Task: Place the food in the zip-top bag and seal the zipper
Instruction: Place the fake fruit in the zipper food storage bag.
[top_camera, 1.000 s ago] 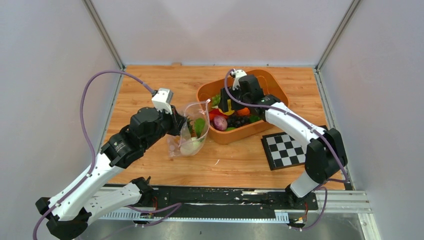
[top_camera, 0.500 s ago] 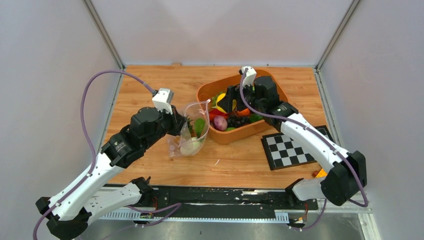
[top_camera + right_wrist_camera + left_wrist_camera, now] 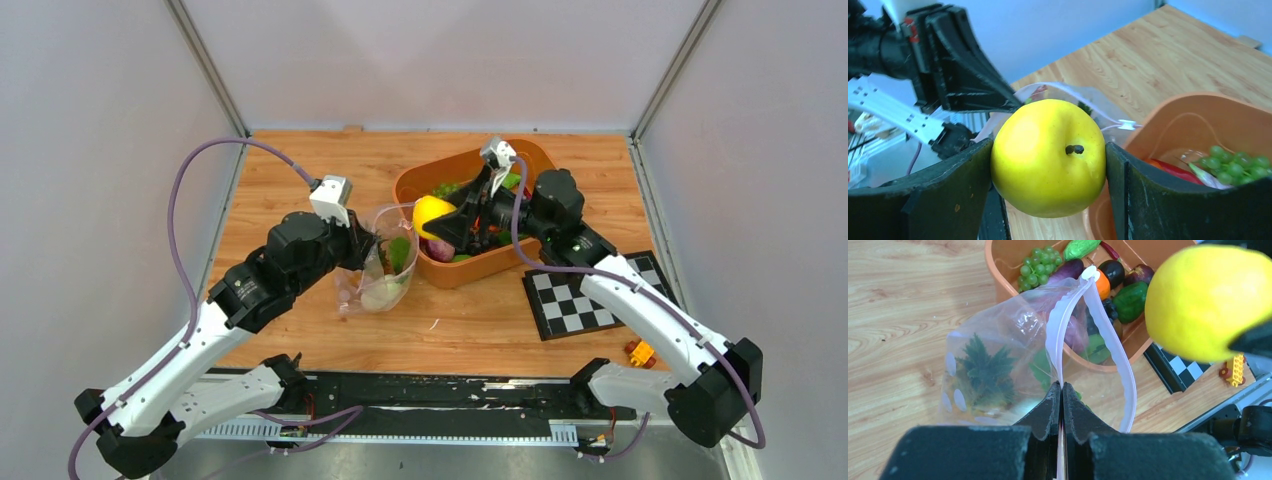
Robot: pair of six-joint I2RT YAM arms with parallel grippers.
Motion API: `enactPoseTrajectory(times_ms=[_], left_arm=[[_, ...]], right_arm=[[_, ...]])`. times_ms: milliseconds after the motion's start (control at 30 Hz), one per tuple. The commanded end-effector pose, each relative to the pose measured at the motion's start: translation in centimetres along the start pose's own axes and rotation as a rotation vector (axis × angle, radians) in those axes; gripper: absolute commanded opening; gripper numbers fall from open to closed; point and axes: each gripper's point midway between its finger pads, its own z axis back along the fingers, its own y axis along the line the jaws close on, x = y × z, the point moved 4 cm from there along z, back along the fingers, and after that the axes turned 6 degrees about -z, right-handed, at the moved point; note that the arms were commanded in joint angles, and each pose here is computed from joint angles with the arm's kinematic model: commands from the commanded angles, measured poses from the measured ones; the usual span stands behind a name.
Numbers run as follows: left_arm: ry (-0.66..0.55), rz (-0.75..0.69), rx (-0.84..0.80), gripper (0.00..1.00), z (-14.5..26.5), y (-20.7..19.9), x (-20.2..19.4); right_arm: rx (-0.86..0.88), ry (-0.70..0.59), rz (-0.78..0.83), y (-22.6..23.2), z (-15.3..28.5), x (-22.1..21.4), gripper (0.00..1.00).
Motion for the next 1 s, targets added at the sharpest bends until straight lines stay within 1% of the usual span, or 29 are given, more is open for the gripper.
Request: enactPoseTrajectory(times_ms=[0, 167, 333, 433, 567, 700, 967], left_arm=[[-0.040, 0.012, -0.023, 0.07, 0.1, -0.4, 0.8], [-0.050, 0.013, -0.022, 0.07, 0.4, -0.3, 1.0], [-0.049, 0.015, -0.028, 0.07, 0.5, -0.4, 1.0], [-0.049, 0.018, -0.033, 0.07, 0.5, -0.4, 0.9], [-0.060, 0.020, -0.038, 0.07, 0.8, -0.5, 1.2], [-0.072, 0.025, -0.039, 0.07, 1.1, -0.5, 1.5], [-0.081, 0.033, -0.042, 0.07, 1.4, -0.5, 1.9]], right_arm=[[0.144, -0.007, 0.131, 3.4, -0.5, 1.1, 0.56], [0.196, 0.014, 0.192, 5.5, -1.6, 0.3, 0.56], [0.189, 0.031, 0.230, 6.2, -2.8, -0.3, 0.57], [0.132, 0.077, 0.253, 5.7, -3.8, -1.3, 0.57], [-0.017, 0.145, 0.316, 3.7, -4.9, -2.6, 0.59], [-0.060, 0.178, 0.345, 3.1, -5.3, -3.2, 0.63], [0.066, 0.171, 0.344, 5.1, -6.1, -3.7, 0.76]])
